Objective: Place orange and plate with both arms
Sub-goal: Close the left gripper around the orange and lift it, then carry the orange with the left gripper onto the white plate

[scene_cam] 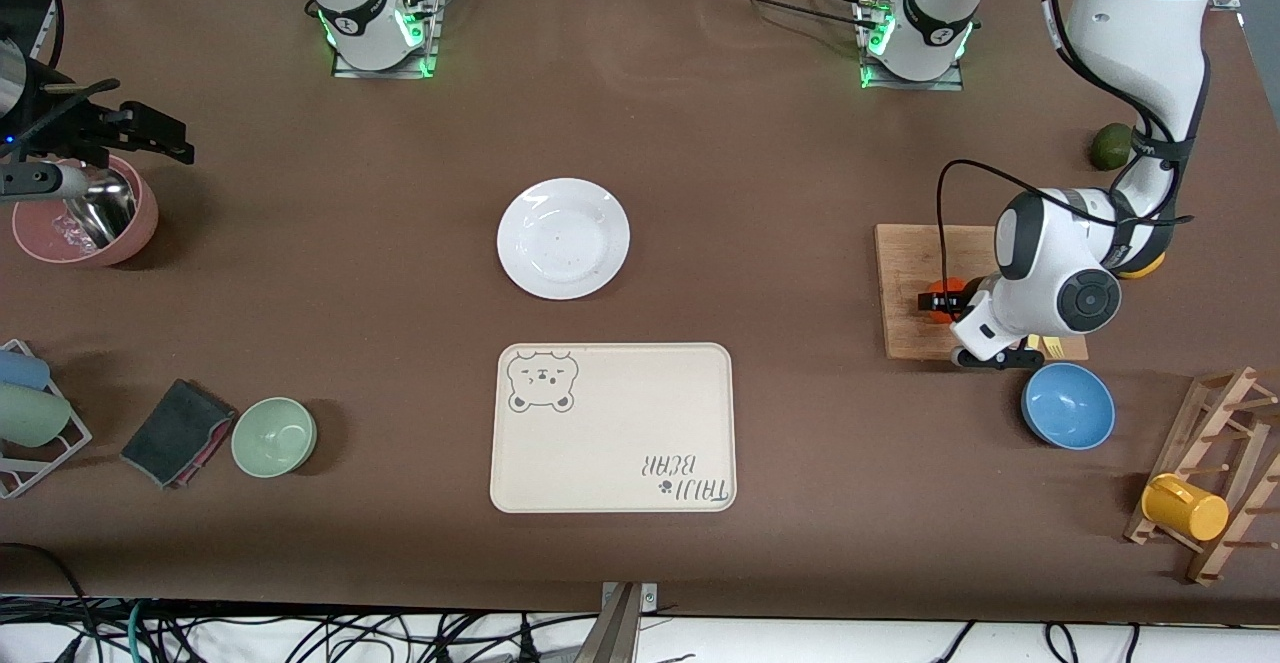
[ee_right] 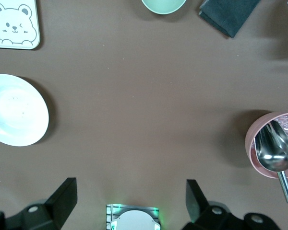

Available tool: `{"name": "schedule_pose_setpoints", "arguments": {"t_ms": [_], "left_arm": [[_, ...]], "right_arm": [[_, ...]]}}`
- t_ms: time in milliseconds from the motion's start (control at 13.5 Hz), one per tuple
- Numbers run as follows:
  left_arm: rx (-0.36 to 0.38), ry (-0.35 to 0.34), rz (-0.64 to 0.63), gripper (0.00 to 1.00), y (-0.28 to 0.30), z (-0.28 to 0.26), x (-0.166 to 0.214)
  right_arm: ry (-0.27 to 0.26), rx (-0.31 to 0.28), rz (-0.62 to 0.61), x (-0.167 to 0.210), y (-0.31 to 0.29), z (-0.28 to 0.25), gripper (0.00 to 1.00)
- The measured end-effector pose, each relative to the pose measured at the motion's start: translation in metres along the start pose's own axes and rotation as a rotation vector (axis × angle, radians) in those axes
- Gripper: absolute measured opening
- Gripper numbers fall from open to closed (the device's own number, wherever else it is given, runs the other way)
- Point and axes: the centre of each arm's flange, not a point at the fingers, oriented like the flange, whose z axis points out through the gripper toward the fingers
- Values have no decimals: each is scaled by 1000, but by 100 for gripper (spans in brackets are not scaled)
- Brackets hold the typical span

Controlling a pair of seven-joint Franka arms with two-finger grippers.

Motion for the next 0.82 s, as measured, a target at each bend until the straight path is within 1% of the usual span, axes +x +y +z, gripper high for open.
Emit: {"name": "schedule_pose_setpoints", "arguments": {"t_ms": [149, 297, 446, 595, 669, 818], "left_arm": [[0, -6, -36, 71, 1, 0, -1], [1, -33, -49, 71, 1, -13, -1], [-1, -52, -52, 71, 4, -52, 2], [-5, -34, -59, 71, 17, -103, 6], [-7, -19, -71, 71, 33, -126, 6], [-21, 7, -109, 71, 84, -156, 1]], "right_arm": [[0, 0, 0, 0, 0, 0, 100], [0, 1, -1, 0, -1, 0, 100], [0, 1, -1, 0, -1, 0, 100], [0, 1, -1, 0, -1, 0, 100], [0, 1, -1, 0, -1, 0, 100], [0, 1, -1, 0, -1, 0, 100]]}}
